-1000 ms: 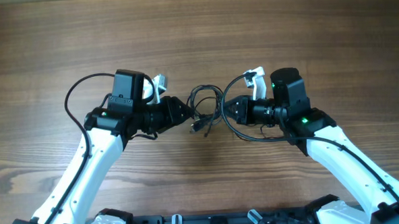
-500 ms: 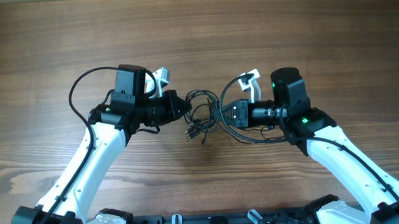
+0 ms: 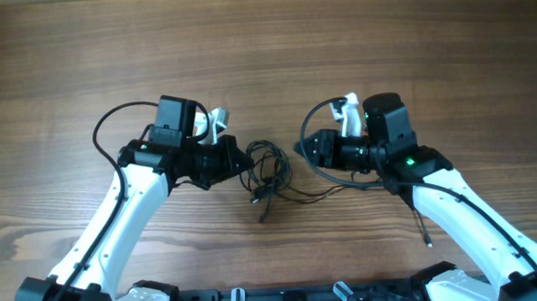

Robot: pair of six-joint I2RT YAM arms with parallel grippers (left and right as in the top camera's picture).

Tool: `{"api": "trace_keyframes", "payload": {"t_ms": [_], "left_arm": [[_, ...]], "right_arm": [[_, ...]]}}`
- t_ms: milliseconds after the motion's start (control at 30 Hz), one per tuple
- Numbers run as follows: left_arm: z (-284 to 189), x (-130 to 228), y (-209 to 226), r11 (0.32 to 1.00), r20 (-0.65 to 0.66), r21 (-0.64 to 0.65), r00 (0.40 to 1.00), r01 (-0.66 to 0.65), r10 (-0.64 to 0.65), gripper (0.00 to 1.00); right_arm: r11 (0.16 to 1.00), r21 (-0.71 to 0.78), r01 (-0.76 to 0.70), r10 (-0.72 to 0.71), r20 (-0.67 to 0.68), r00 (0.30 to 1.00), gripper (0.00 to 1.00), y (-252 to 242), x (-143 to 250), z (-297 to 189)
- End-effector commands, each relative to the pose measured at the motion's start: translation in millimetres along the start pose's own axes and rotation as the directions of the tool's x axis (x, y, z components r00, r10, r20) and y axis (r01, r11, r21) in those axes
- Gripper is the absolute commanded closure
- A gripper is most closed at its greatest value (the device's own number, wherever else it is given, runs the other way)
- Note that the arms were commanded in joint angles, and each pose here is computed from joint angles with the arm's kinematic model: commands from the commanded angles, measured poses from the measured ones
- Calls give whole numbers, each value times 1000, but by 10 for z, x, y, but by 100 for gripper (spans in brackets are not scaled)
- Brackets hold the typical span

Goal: Untangle cables

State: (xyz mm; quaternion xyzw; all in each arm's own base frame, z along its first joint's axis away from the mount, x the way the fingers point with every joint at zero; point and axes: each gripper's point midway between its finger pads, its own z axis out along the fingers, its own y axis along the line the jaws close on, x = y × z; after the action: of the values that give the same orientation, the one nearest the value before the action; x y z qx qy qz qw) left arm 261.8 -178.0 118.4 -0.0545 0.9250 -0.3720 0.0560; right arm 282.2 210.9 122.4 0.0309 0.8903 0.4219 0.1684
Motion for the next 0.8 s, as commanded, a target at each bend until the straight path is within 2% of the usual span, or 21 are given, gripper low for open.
{"api": "trace_keyframes", "payload": {"t_ms": [0, 67, 200, 333, 400, 500, 600, 667, 767], "left_arm": [[-32, -63, -174, 992, 3, 110, 998, -70, 70, 96], [-60, -83, -353, 973, 8, 201, 994, -111, 111, 96], [-104, -54, -521, 949, -9, 292, 992, -119, 128, 96], [-134, -53, -612, 936, -23, 338, 994, -95, 109, 96], [-138, -68, -628, 935, -22, 343, 995, -84, 98, 96], [-137, -72, -628, 938, -32, 342, 997, -49, 64, 96], [-137, -72, -630, 940, -54, 340, 999, 15, 3, 96], [-154, -61, -672, 928, -102, 353, 991, 121, -90, 96], [-295, -57, -962, 868, -150, 485, 988, 111, -42, 96]], "right_arm": [[981, 178, -80, 62, 104, 993, 56, -342, -137, -27], [977, 198, -76, 61, 81, 995, 56, -391, -76, -27], [977, 198, -84, 73, 64, 995, 71, -397, -34, -25], [976, 195, -102, 97, 37, 995, 72, -434, 9, 37], [991, 102, -84, 87, -25, 996, 72, -305, 55, 142], [981, -195, -2, -20, -110, 994, 71, 195, 55, 233], [932, -353, 87, -134, -110, 985, 59, 507, 58, 218], [932, -342, 119, -156, -83, 984, 55, 538, 43, 261], [950, -270, 157, -170, -27, 985, 55, 458, -24, 341]]}}
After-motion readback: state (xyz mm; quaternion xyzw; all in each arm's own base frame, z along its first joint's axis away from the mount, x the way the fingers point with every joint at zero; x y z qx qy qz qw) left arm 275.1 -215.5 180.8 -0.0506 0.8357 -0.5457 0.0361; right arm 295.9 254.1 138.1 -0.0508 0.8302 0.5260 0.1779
